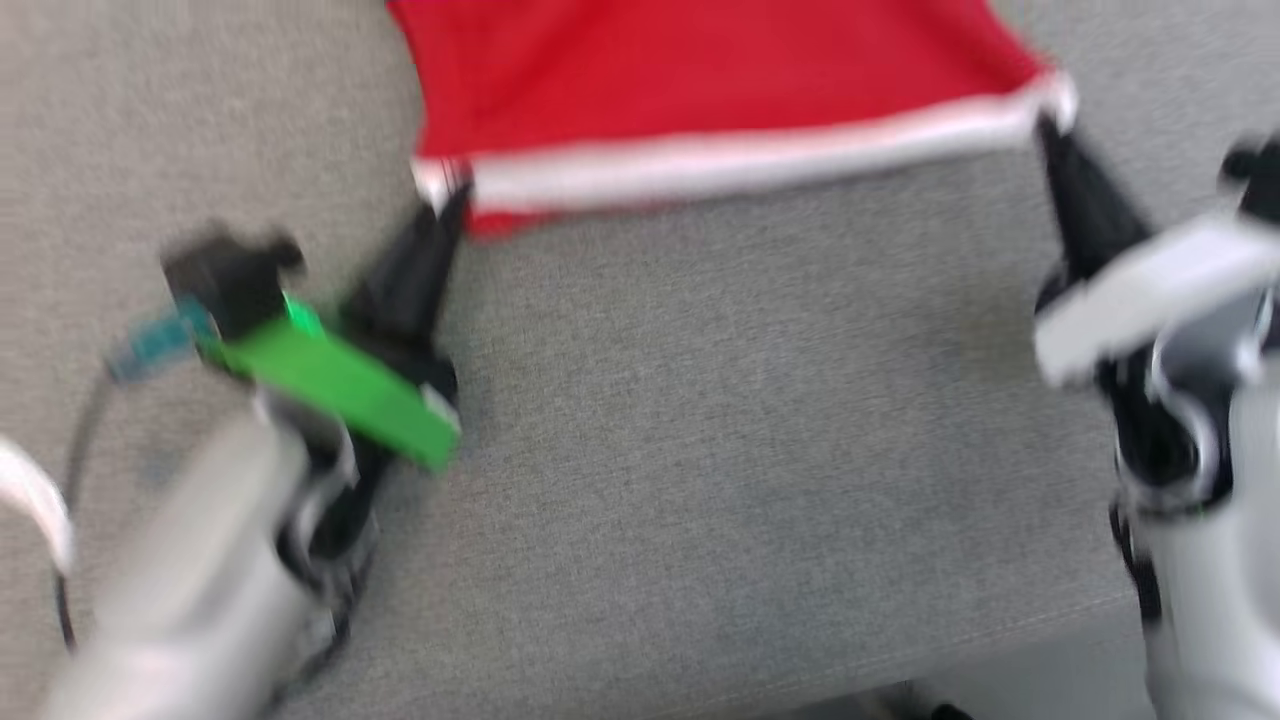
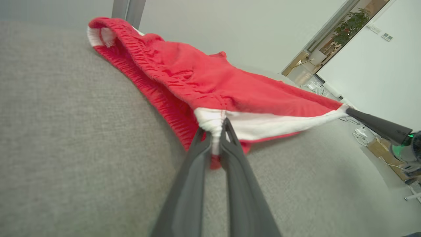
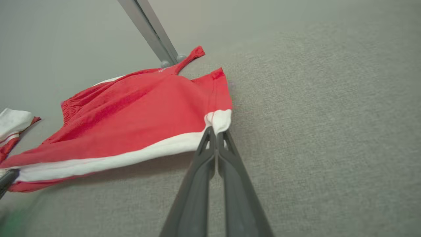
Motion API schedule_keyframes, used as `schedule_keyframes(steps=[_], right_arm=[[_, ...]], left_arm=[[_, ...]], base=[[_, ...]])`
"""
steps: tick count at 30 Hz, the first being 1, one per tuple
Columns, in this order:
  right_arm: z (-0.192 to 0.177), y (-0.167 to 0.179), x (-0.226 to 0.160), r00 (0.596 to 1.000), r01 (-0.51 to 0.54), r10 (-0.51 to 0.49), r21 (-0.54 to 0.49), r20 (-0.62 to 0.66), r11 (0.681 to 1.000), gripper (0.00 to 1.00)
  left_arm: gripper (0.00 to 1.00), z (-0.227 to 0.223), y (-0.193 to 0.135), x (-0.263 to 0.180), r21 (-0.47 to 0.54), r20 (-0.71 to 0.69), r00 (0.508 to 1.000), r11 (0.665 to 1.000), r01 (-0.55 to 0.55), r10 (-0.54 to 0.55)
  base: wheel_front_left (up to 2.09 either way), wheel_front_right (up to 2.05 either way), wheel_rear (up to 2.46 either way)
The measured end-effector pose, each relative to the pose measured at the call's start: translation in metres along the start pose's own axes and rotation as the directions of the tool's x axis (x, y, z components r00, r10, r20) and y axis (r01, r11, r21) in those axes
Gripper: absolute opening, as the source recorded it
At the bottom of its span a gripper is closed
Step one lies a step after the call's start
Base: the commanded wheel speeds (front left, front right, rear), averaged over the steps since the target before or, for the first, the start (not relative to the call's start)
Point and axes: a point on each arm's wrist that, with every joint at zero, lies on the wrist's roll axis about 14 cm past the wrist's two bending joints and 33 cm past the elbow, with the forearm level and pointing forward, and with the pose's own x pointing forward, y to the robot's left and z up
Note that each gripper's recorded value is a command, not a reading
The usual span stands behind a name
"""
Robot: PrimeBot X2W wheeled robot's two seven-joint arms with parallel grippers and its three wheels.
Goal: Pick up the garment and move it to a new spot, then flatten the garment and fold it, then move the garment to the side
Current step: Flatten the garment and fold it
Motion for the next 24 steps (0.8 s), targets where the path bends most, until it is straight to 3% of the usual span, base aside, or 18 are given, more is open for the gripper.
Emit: schedule_keyframes(steps=[7,14,18,24], right_arm=[[-0.02,-0.003,-0.113,0.996,0.005,-0.003,0.022,-0.085,1.0,0.0],[-0.032,-0.006,-0.195,0.995,0.041,-0.033,0.083,-0.097,0.996,0.0],[-0.015,-0.002,-0.198,0.999,0.015,-0.012,0.064,-0.048,0.998,0.0],[0.021,0.02,-0.153,0.997,-0.075,0.075,-0.019,-0.002,0.997,0.0]], left_arm=[[0.0,-0.057,-0.054,-0.101,-0.072,-0.127,0.99,0.994,-0.077,0.068],[0.0,-0.062,-0.095,-0.161,-0.146,-0.102,0.985,0.978,-0.15,0.136],[0.0,-0.046,-0.11,-0.169,-0.184,-0.034,0.99,0.973,-0.138,0.134],[0.0,-0.02,-0.111,-0.146,-0.17,0.019,0.995,0.981,-0.097,0.101]], base=[[0.0,0.0,0.0],[0.0,0.0,0.0],[0.0,0.0,0.0],[0.0,0.0,0.0]])
